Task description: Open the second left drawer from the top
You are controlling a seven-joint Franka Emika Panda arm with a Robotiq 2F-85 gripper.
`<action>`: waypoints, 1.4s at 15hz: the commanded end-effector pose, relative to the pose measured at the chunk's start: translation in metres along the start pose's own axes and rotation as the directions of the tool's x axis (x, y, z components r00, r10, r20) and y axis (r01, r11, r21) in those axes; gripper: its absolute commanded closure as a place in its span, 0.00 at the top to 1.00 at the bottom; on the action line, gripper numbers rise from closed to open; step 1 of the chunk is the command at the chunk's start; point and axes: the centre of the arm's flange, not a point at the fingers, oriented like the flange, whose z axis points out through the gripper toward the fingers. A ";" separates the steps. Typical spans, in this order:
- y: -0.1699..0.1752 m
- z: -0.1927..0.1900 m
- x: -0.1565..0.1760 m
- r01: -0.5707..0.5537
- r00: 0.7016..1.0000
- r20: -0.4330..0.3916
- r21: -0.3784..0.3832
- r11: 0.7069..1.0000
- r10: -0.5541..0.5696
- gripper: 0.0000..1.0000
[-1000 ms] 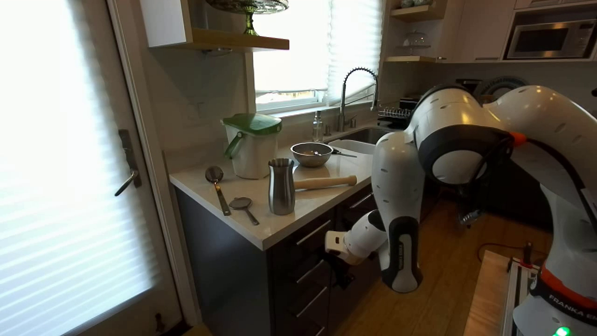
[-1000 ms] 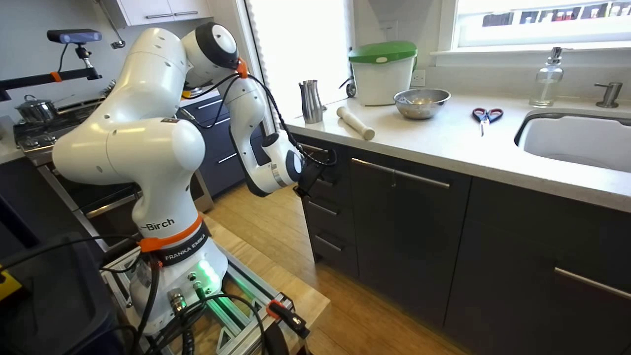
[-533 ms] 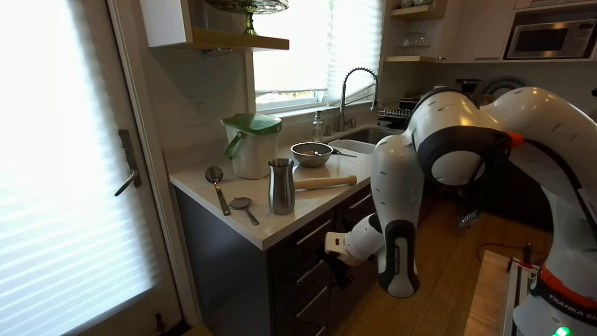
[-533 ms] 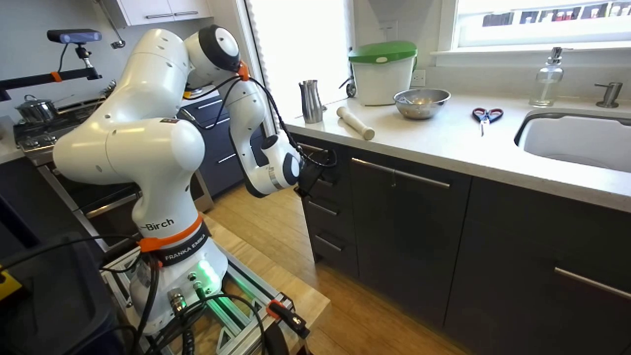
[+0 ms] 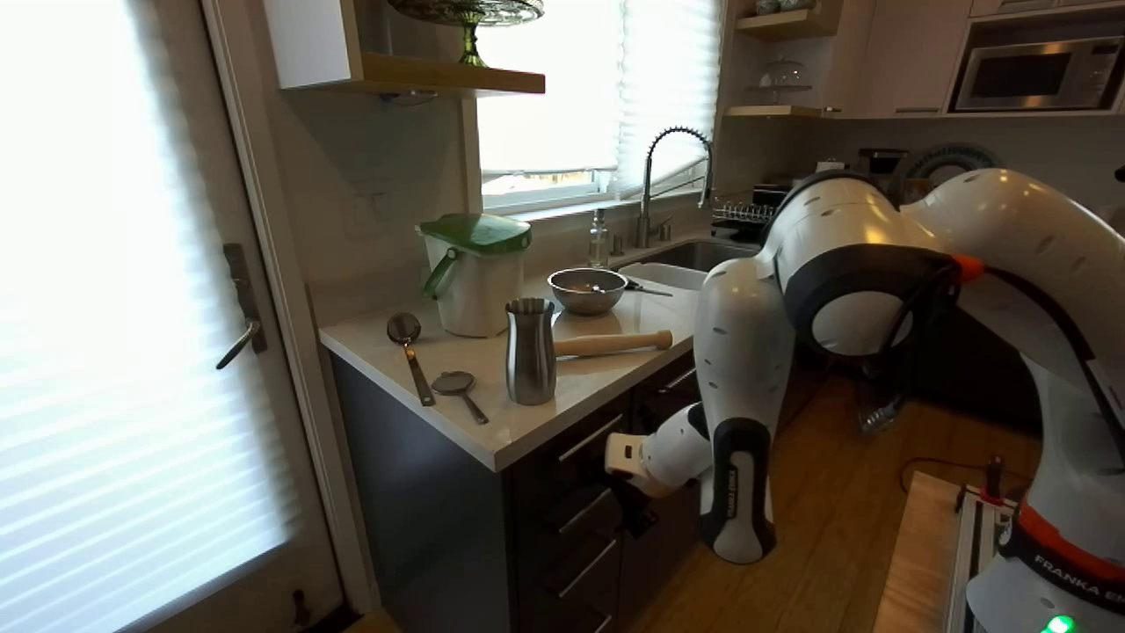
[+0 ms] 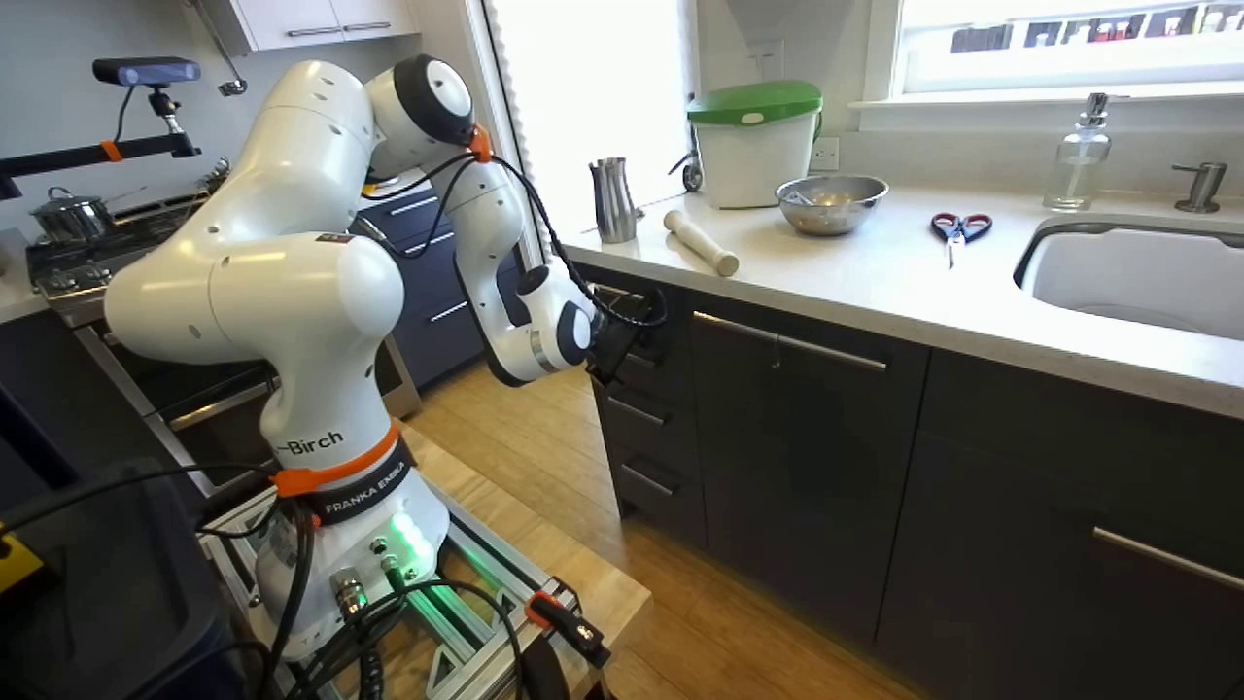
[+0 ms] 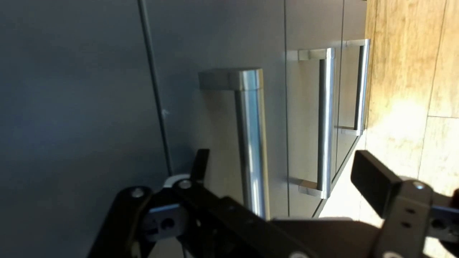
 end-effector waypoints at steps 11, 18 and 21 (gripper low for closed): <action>-0.005 0.006 0.007 0.062 0.995 -0.079 0.091 0.994 -0.055 0.30; -0.010 0.004 0.003 0.140 0.975 -0.198 0.173 0.975 -0.105 0.05; -0.026 -0.005 0.002 0.148 0.966 -0.239 0.178 0.973 -0.103 0.05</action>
